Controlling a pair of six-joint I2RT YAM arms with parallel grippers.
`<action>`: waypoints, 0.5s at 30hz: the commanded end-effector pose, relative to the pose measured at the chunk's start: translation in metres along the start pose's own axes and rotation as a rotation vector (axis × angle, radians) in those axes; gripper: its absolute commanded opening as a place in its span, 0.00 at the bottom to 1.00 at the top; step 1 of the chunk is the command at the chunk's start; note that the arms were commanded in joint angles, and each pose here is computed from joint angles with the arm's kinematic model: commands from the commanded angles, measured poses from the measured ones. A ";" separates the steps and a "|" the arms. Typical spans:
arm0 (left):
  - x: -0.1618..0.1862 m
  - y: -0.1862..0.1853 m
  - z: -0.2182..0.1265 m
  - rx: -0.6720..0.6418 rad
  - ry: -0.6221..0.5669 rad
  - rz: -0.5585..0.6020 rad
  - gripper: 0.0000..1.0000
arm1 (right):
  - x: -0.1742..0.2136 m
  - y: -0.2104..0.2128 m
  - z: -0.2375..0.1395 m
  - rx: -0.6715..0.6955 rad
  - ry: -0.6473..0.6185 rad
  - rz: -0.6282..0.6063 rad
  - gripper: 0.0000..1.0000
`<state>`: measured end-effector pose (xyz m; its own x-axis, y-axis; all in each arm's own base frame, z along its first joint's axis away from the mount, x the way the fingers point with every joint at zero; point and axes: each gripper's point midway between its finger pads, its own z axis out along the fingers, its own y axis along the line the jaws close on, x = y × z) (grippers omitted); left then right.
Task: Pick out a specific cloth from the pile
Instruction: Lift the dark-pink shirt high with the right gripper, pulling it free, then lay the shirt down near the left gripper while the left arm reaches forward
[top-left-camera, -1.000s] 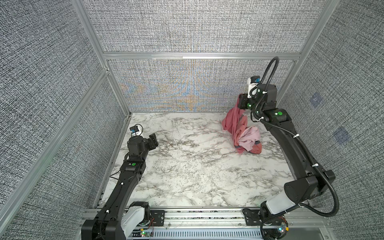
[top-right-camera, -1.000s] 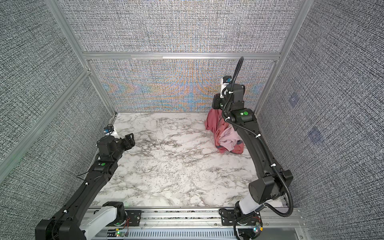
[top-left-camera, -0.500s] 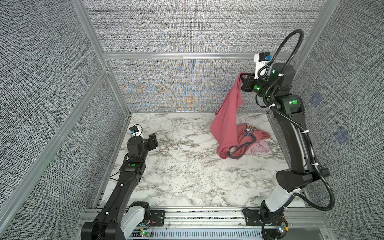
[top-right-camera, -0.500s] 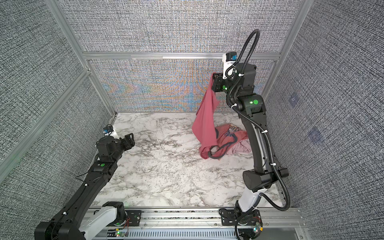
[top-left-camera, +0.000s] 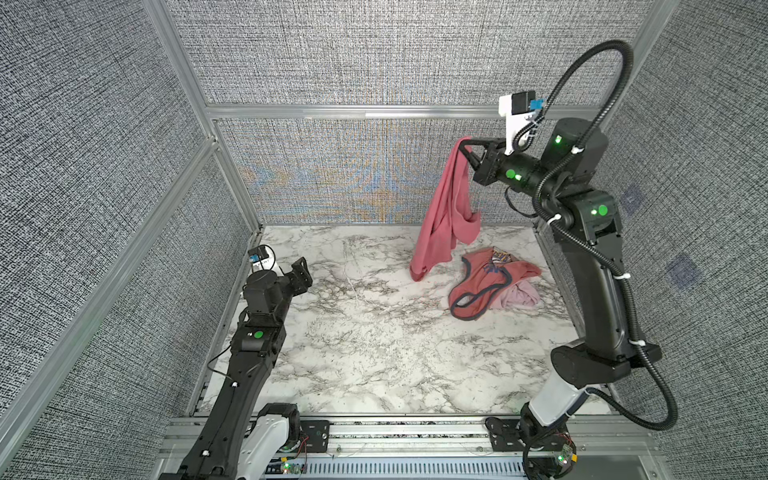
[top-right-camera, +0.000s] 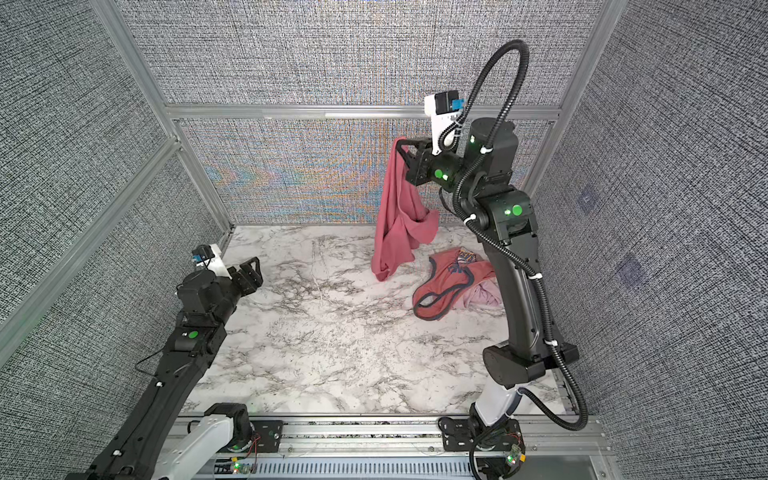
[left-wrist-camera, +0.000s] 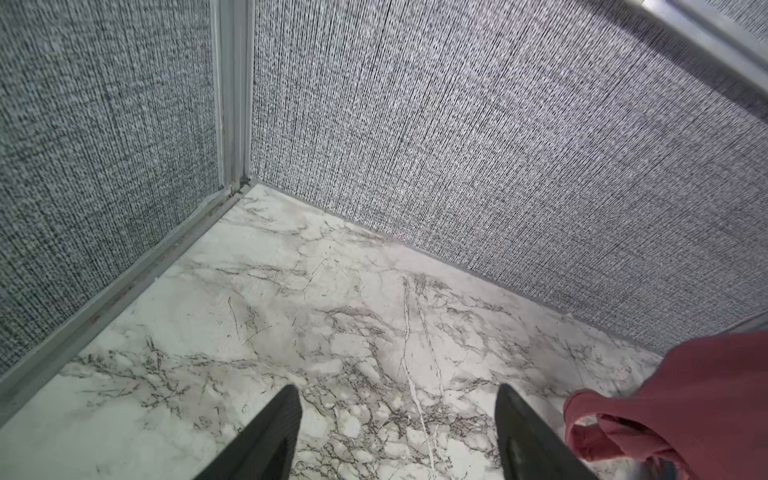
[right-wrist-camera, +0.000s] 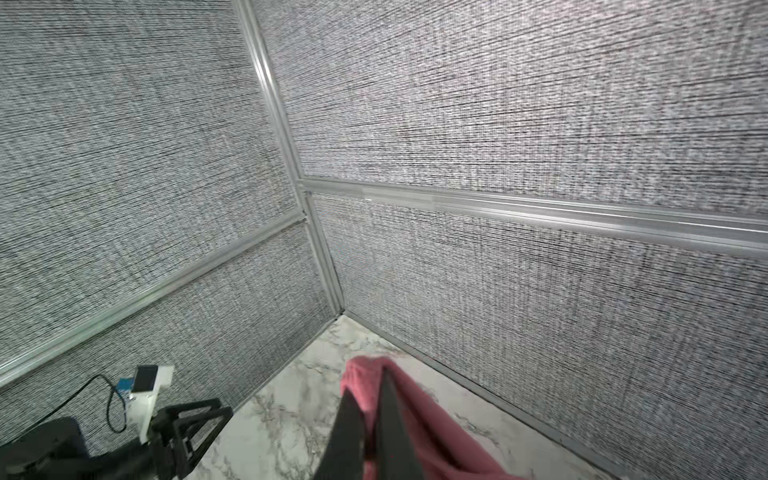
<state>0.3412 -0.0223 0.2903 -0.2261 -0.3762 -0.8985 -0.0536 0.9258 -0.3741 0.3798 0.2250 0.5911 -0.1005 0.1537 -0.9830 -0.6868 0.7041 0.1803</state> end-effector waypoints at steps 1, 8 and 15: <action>-0.010 0.002 -0.011 -0.035 0.005 0.048 0.76 | -0.006 0.032 -0.001 -0.086 -0.019 -0.040 0.00; -0.033 0.001 -0.034 -0.069 -0.023 0.072 0.76 | 0.010 0.064 0.006 -0.136 0.021 -0.066 0.00; -0.042 0.004 -0.051 -0.083 -0.060 0.071 0.77 | 0.042 0.072 0.020 -0.134 0.104 -0.062 0.00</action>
<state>0.3052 -0.0056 0.3372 -0.1753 -0.3193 -0.9313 -0.1013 0.9468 -0.3056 0.3419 0.2924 0.5648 -0.1418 0.0488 -0.9887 -0.7860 0.6016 0.1424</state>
